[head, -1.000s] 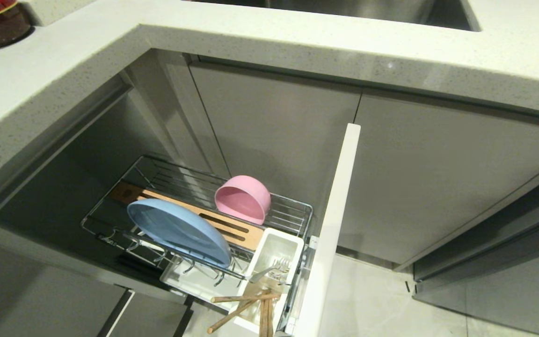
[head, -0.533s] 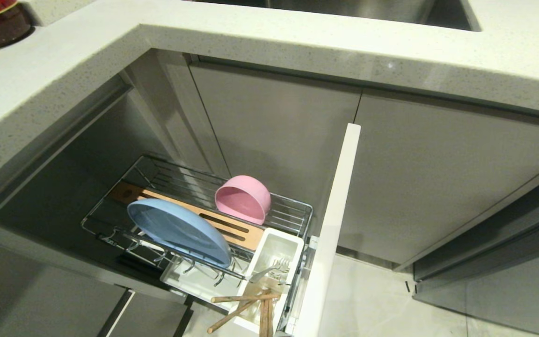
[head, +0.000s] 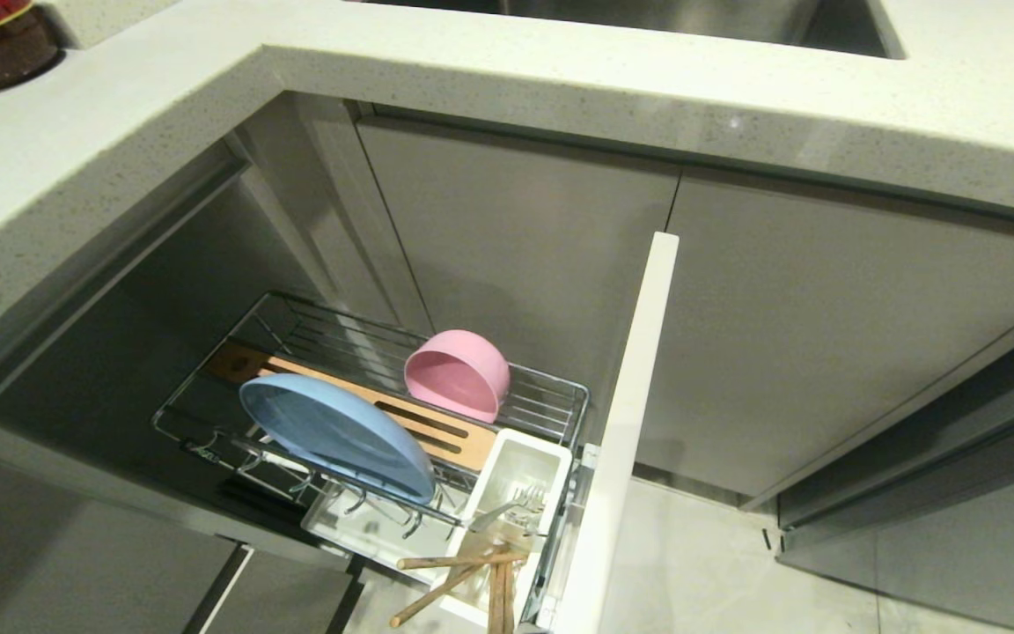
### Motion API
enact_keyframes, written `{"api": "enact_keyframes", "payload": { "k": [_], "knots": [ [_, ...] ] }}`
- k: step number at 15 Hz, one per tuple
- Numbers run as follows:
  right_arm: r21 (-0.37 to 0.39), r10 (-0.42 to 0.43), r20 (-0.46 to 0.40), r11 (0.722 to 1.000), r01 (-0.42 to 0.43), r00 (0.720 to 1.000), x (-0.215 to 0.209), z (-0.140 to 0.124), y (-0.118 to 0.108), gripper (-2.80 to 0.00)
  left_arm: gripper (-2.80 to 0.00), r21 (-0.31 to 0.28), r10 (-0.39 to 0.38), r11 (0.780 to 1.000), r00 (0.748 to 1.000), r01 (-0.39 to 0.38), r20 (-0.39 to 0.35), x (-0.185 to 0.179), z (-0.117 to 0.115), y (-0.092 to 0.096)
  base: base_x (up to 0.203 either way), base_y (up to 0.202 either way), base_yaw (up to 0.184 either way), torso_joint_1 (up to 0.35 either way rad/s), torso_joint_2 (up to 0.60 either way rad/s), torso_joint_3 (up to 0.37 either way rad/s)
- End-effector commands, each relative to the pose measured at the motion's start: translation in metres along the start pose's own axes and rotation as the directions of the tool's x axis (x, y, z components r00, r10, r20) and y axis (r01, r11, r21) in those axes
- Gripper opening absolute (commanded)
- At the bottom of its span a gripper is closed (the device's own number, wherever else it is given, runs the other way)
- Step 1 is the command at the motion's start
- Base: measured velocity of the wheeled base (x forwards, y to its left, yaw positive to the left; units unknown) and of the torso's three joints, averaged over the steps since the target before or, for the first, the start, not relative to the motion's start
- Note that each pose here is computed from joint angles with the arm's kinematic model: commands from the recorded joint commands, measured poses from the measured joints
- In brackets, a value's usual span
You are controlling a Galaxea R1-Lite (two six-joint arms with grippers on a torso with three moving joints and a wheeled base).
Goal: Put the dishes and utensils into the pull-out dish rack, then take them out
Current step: Take the plate out of the cupboard
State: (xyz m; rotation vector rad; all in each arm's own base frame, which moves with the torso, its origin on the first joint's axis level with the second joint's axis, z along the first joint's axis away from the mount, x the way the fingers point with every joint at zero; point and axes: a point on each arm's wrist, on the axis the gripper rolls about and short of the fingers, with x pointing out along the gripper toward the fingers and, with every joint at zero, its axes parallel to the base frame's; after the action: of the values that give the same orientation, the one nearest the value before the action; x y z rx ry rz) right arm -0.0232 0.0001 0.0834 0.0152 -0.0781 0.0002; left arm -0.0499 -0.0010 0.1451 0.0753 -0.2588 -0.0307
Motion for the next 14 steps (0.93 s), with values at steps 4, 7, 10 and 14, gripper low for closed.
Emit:
{"api": "enact_keyframes", "payload": {
  "k": [4,7,10,14],
  "knots": [
    [0.000,0.000,-0.024,1.000,0.000,1.000,0.001,-0.007,0.000,-2.80,-2.80,0.031,0.040,0.998,0.988,-0.045,0.148,0.016,0.131,0.009,0.000,0.000,0.000,0.000,0.00,0.000],
    [0.000,0.000,-0.024,1.000,0.000,1.000,0.001,-0.007,0.000,-2.80,-2.80,0.069,0.094,0.992,0.975,-0.110,0.203,0.053,0.193,0.014,0.000,0.000,0.000,0.000,0.00,0.000],
    [0.000,0.000,-0.024,1.000,0.000,1.000,0.001,-0.007,0.000,-2.80,-2.80,0.002,0.195,0.980,0.949,-0.201,0.247,0.097,0.242,0.022,0.000,0.000,0.000,0.000,0.00,0.000],
    [0.000,0.000,-0.024,1.000,0.000,1.000,0.001,-0.007,0.000,-2.80,-2.80,-0.303,0.135,0.949,0.982,-0.090,0.130,0.135,0.238,0.025,0.000,0.000,0.000,0.000,0.00,0.000]
  ]
}}
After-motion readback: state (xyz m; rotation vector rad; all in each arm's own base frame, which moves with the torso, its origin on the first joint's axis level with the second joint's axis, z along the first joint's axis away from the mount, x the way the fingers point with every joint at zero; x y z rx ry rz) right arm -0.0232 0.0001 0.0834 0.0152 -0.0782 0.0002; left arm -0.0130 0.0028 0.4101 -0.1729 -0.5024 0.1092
